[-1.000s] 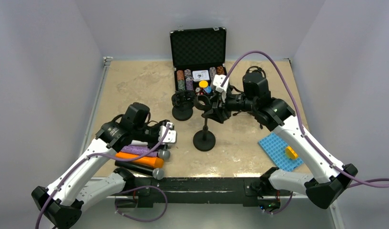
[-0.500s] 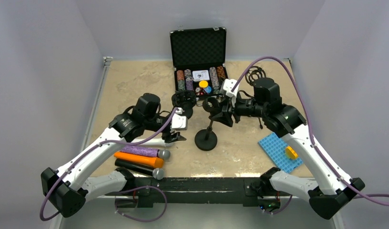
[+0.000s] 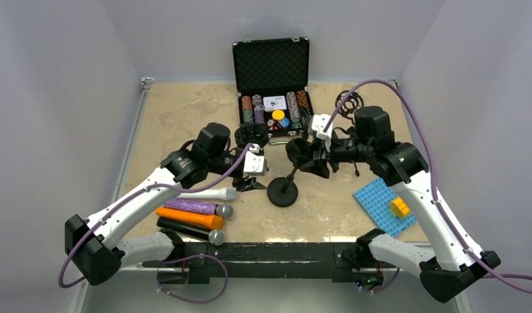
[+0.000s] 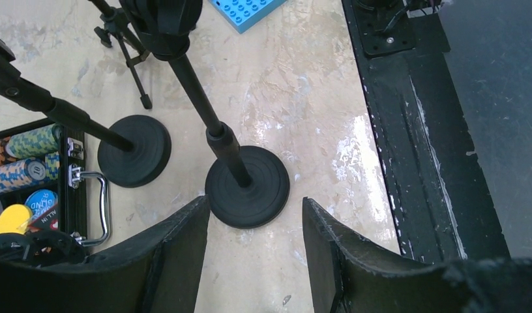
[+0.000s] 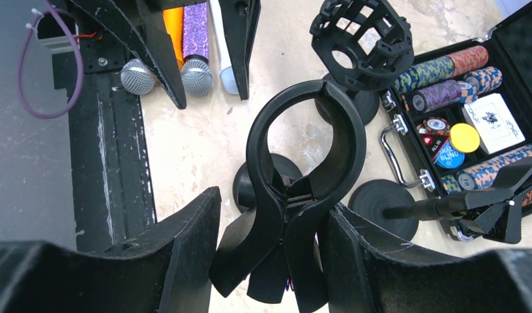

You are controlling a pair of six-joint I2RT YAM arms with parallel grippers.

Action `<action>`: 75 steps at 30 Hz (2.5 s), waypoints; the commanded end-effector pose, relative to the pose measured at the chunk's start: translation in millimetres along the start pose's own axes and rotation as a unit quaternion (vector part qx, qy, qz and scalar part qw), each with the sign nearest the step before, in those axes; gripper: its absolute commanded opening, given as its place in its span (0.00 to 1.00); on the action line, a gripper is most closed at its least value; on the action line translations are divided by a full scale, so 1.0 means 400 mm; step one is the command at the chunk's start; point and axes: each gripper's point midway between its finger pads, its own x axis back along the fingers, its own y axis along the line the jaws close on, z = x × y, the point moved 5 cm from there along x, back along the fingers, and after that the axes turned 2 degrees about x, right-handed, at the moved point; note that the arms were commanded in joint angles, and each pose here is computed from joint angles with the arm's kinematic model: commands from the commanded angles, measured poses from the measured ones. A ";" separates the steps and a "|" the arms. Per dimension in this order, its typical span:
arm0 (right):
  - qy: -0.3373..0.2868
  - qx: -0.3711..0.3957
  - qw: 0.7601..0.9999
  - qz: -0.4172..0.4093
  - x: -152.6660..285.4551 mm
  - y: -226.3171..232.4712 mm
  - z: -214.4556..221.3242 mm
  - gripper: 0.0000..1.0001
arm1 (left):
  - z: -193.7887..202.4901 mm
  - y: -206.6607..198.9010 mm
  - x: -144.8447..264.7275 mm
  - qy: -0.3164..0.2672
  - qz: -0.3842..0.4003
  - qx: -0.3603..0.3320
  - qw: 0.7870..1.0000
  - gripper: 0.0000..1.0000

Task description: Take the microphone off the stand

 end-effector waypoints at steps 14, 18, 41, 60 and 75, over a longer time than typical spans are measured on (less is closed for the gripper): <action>-0.074 0.064 0.994 -0.042 0.034 0.048 -0.061 0.00 | 0.010 -0.078 0.109 0.099 0.029 -0.047 0.994 0.58; -0.142 0.029 0.986 -0.083 0.017 0.076 -0.093 0.00 | 0.006 -0.075 0.092 0.072 0.019 -0.027 0.997 0.58; -0.111 0.025 0.991 -0.073 -0.029 0.063 -0.027 0.00 | 0.059 0.034 -0.126 -0.091 -0.063 0.064 0.992 0.68; -0.097 0.001 0.995 -0.009 0.002 0.078 0.023 0.00 | 0.121 -0.027 -0.189 0.011 -0.016 0.059 0.998 0.06; 0.054 -0.275 0.959 0.035 -0.016 0.042 0.113 0.00 | 0.136 0.010 -0.178 0.064 -0.176 0.077 0.979 0.27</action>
